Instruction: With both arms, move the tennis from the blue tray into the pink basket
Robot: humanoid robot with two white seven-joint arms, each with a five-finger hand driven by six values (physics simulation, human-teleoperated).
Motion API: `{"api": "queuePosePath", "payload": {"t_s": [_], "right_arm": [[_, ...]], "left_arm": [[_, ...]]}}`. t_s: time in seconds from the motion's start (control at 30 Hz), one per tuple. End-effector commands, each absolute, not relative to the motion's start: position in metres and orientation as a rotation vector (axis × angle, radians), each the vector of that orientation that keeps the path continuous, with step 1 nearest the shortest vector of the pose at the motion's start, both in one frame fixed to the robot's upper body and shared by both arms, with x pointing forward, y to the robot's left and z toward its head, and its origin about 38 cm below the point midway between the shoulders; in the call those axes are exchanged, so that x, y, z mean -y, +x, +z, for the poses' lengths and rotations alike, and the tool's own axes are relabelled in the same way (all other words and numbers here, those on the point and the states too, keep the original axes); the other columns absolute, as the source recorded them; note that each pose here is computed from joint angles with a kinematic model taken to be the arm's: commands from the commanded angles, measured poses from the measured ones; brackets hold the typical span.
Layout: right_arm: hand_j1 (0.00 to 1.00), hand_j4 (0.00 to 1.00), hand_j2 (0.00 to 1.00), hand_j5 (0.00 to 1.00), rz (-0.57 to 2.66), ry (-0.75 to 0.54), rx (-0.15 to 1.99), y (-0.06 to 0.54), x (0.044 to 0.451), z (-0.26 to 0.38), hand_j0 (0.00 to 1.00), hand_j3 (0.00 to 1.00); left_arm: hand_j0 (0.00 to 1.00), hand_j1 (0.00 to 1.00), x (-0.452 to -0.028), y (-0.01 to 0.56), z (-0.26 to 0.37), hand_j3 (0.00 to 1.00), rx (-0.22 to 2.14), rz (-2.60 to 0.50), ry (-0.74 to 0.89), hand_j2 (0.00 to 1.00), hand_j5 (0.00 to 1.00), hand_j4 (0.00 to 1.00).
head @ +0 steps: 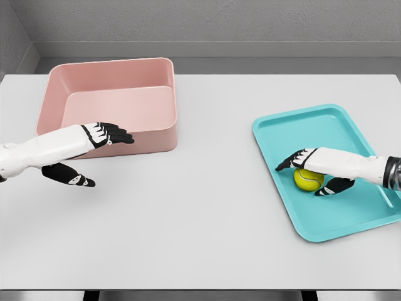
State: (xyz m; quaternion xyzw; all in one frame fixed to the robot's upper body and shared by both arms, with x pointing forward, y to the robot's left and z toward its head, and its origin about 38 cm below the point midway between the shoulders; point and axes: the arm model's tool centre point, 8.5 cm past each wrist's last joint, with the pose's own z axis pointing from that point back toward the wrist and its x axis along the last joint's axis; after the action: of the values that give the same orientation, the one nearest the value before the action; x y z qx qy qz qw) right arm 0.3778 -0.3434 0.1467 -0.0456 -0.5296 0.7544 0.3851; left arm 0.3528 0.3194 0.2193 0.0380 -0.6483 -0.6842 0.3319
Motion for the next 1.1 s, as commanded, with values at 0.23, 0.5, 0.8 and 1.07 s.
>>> {"api": "queuePosePath", "payload": {"t_s": [0.23,0.5,0.8,1.07], "right_arm": [[0.69,0.69,0.69,0.69,1.906,-0.12,1.34,0.381,0.345,0.141,0.69,0.69],[0.67,0.67,0.67,0.67,1.904,-0.118,1.346,0.382,0.343,0.141,0.67,0.67],[0.67,0.67,0.67,0.67,1.883,-0.206,1.395,0.392,0.355,0.17,0.67,0.67],[0.66,0.66,0.66,0.66,1.878,-0.227,1.509,0.399,0.339,0.201,0.66,0.66]], "left_arm": [[1.0,1.0,-0.32,0.353,0.22,1.0,1.695,-1.781,0.096,1.0,1.0,1.0],[1.0,1.0,-0.32,0.353,0.22,1.0,1.695,-1.781,0.096,1.0,1.0,1.0],[1.0,1.0,-0.32,0.354,0.221,1.0,1.697,-1.781,0.101,1.0,1.0,1.0],[1.0,1.0,-0.32,0.353,0.221,1.0,1.697,-1.779,0.1,1.0,1.0,1.0]]}}
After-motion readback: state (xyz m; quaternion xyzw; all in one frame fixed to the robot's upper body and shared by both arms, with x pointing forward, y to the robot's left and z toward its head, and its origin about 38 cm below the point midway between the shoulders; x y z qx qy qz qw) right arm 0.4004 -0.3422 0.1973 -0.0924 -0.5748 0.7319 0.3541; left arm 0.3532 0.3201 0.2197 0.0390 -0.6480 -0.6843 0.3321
